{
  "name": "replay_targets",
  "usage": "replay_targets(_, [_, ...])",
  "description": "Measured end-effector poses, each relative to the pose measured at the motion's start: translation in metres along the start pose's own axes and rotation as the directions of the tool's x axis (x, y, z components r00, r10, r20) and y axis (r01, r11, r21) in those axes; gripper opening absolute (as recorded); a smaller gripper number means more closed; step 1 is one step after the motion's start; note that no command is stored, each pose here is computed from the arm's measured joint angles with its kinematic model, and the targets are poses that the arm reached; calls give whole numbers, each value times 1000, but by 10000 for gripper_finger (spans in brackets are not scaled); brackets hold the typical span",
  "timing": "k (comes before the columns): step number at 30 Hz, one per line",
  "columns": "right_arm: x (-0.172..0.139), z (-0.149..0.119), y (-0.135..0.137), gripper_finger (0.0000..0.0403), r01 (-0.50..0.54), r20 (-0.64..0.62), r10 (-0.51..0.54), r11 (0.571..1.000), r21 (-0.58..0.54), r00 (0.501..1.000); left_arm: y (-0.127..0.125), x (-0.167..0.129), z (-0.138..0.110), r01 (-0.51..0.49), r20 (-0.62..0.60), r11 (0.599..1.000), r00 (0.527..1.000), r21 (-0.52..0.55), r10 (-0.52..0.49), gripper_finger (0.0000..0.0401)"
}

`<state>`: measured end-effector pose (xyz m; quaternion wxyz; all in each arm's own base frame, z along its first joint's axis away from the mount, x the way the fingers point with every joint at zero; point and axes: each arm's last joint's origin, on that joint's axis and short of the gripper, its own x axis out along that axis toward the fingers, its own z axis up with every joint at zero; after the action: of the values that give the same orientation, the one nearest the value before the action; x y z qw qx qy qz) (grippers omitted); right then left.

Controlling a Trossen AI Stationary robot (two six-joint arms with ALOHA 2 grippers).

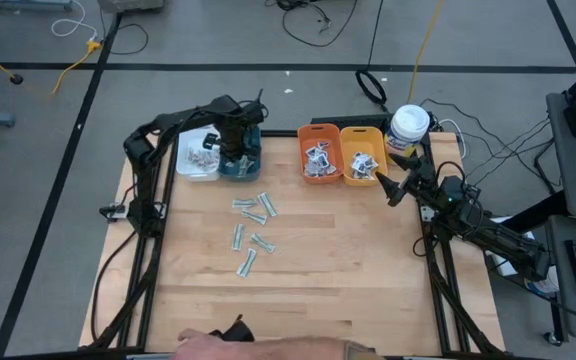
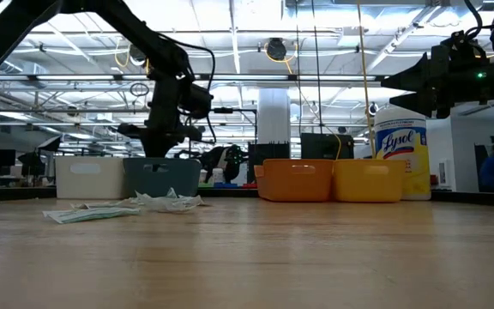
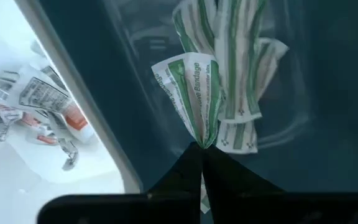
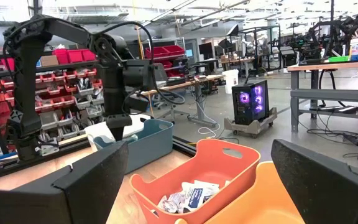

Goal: Pick & Place First Aid Supplies
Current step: Put the bandage pack into the blue bin

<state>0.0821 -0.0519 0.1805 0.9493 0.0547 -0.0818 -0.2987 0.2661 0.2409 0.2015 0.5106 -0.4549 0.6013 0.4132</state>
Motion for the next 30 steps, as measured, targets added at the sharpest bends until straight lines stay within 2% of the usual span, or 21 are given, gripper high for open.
replay_targets(5, [0, 0, 0, 392, 0, 0, 0, 1000, 0, 1000, -1, 0, 4, -3, 47, 1000, 999, 1, 3, 55])
replay_targets(8, [0, 0, 0, 392, 0, 0, 0, 1000, 0, 1000, -2, 0, 4, 31, 39, 1000, 999, 5, -31, 102])
replay_targets(14, [0, 0, 0, 392, 0, 0, 0, 1000, 0, 1000, -2, 0, 4, 36, 34, 999, 999, 5, -36, 214])
replay_targets(17, [0, 0, 0, 392, 0, 0, 0, 1000, 0, 1000, 0, -7, 0, 44, 48, 999, 998, 5, -44, 252])
replay_targets(23, [0, 0, 0, 392, 0, 0, 0, 1000, 0, 1000, 2, -30, -13, 78, 108, 997, 991, -26, -75, 281])
replay_targets(30, [0, 0, 0, 392, 0, 0, 0, 1000, 0, 1000, -6, -53, -42, 99, 133, 995, 987, -23, -95, 268])
